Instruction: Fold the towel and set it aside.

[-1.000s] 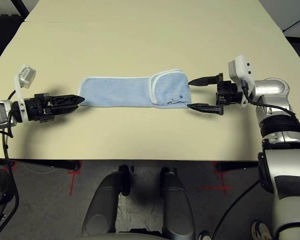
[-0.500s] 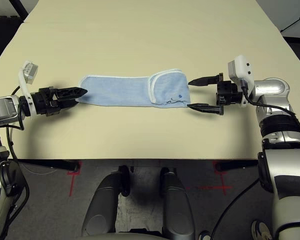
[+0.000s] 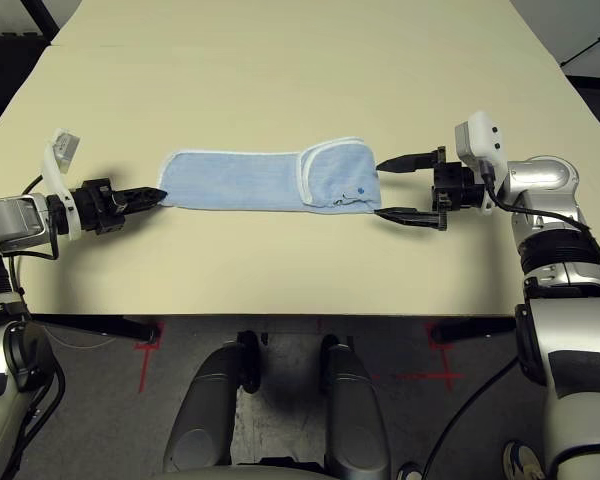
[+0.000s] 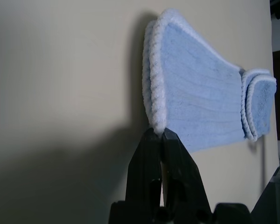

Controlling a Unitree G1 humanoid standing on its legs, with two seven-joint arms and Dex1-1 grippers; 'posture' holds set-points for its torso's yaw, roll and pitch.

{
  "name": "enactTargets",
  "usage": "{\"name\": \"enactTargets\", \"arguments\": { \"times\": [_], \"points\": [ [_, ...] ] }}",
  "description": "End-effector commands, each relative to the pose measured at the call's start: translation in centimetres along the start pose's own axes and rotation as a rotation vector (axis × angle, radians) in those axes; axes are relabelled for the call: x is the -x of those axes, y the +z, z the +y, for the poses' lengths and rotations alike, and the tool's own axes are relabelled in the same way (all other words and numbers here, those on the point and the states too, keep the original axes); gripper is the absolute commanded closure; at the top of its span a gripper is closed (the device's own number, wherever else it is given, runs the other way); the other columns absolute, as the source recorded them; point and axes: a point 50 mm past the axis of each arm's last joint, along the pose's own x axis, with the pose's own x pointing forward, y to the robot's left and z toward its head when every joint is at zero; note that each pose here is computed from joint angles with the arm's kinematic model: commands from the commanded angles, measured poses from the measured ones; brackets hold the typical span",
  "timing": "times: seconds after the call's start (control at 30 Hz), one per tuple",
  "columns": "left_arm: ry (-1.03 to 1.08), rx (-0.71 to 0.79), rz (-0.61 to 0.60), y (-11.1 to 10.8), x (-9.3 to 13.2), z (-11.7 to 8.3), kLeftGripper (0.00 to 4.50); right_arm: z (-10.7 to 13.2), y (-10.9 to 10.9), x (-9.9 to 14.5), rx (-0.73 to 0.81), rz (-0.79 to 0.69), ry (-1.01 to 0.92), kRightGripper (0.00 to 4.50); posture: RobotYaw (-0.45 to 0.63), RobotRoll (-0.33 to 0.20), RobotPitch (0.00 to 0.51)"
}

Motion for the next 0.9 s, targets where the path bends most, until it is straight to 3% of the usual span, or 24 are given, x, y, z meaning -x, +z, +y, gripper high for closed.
{"name": "enactTargets", "arguments": {
  "times": [0.03,0.23,0.47,0.63,0.9],
  "points": [
    [0.011,-0.005,-0.039,0.5,0.0,-0.2,4.45,0.0,-0.1,0.4,-0.003,0.001,-0.015,0.0,-0.02,0.0,0.236],
    [0.04,-0.056,-0.081,1.7,1.5,-0.6,4.45,-0.2,-0.1,0.5,-0.017,-0.005,-0.028,0.0,-0.01,0.0,0.235],
    [0.188,-0.061,-0.131,1.8,5.1,2.5,4.45,-0.2,-0.2,0.2,-0.019,-0.009,-0.028,0.0,0.0,0.0,0.235],
    [0.208,-0.068,-0.14,1.5,7.2,3.0,4.45,-0.3,-0.2,0.1,-0.016,-0.009,-0.028,0.0,0.0,0.0,0.235],
    [0.222,-0.083,-0.126,0.6,8.3,2.9,4.45,-0.5,-0.1,0.0,-0.022,-0.007,-0.025,0.0,0.01,0.0,0.231]
  ]
}}
